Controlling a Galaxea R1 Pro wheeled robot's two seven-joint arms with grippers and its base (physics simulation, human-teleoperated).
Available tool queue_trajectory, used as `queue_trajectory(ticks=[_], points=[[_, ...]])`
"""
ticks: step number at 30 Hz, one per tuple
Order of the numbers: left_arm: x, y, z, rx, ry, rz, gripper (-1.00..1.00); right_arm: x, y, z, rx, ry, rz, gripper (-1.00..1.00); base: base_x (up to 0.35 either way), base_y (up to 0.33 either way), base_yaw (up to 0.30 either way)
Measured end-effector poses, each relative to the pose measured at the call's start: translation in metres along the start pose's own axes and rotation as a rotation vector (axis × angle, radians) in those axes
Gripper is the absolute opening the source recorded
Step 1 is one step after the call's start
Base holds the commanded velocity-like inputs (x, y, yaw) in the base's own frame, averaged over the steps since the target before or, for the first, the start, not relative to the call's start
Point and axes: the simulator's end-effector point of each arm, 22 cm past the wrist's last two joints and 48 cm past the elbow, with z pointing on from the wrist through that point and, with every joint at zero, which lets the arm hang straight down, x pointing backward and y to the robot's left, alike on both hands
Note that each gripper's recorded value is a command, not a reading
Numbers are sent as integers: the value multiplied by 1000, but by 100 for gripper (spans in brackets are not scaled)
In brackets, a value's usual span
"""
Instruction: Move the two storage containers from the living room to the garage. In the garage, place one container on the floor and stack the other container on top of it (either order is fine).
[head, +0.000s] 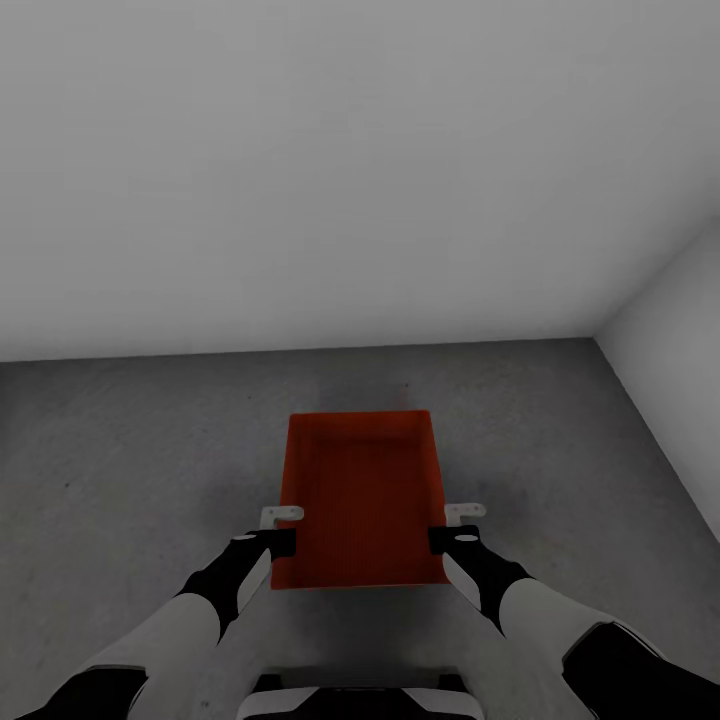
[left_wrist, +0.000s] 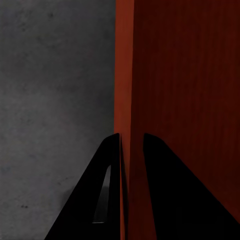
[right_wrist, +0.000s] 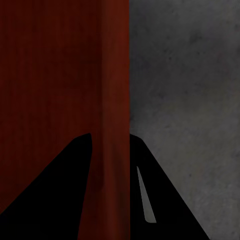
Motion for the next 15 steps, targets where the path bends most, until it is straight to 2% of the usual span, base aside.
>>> queue_trajectory(ticks=[15], points=[[0, 0, 0, 0, 0, 0, -100, 0, 0, 0, 0, 0, 0, -100, 0, 0, 0]])
